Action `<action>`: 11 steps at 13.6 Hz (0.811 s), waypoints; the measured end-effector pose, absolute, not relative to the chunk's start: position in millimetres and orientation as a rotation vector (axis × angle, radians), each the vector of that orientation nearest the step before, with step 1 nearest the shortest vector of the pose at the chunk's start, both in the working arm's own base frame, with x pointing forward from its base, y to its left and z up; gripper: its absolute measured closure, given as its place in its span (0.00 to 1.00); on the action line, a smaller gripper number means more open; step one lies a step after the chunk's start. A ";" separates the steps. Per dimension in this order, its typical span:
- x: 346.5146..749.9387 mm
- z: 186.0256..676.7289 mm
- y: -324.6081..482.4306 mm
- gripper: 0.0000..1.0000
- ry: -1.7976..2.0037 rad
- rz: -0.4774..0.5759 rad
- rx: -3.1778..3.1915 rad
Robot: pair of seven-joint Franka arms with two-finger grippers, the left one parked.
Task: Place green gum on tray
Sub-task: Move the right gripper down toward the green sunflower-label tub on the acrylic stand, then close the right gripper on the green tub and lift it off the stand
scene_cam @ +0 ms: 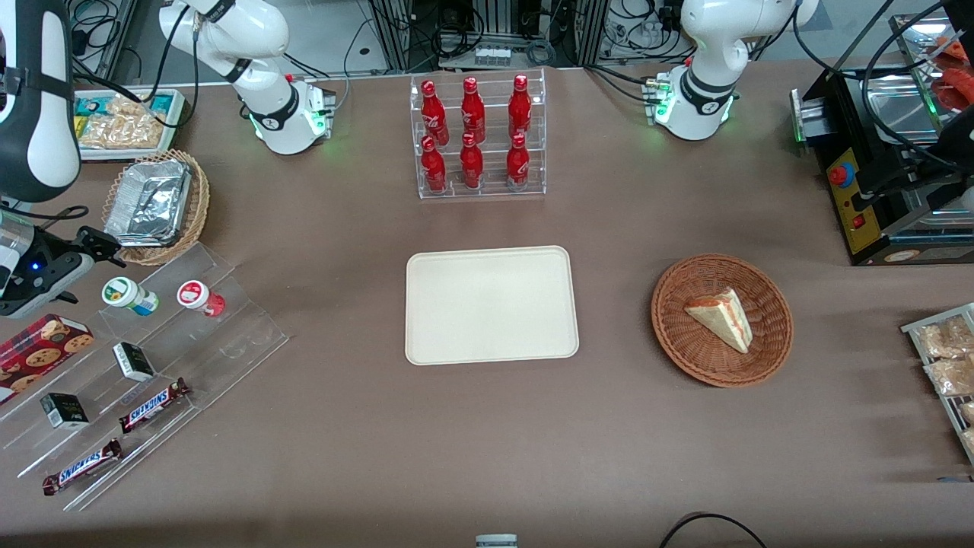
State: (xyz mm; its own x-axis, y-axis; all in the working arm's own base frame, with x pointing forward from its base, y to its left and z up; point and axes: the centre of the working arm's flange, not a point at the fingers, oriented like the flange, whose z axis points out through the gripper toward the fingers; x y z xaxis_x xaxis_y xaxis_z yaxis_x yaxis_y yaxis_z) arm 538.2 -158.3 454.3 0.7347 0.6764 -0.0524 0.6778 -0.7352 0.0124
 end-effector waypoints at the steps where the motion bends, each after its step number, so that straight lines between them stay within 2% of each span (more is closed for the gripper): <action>1: 538.3 449.3 -162.1 0.00 1.143 -0.069 2.893; 11: 521.6 394.0 -176.9 0.00 1.156 -0.047 2.898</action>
State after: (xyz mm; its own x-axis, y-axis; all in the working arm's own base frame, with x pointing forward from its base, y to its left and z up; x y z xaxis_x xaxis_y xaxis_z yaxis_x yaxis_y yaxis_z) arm 521.6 -176.9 394.0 0.7249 0.6879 -0.0361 0.6885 -0.7252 0.0087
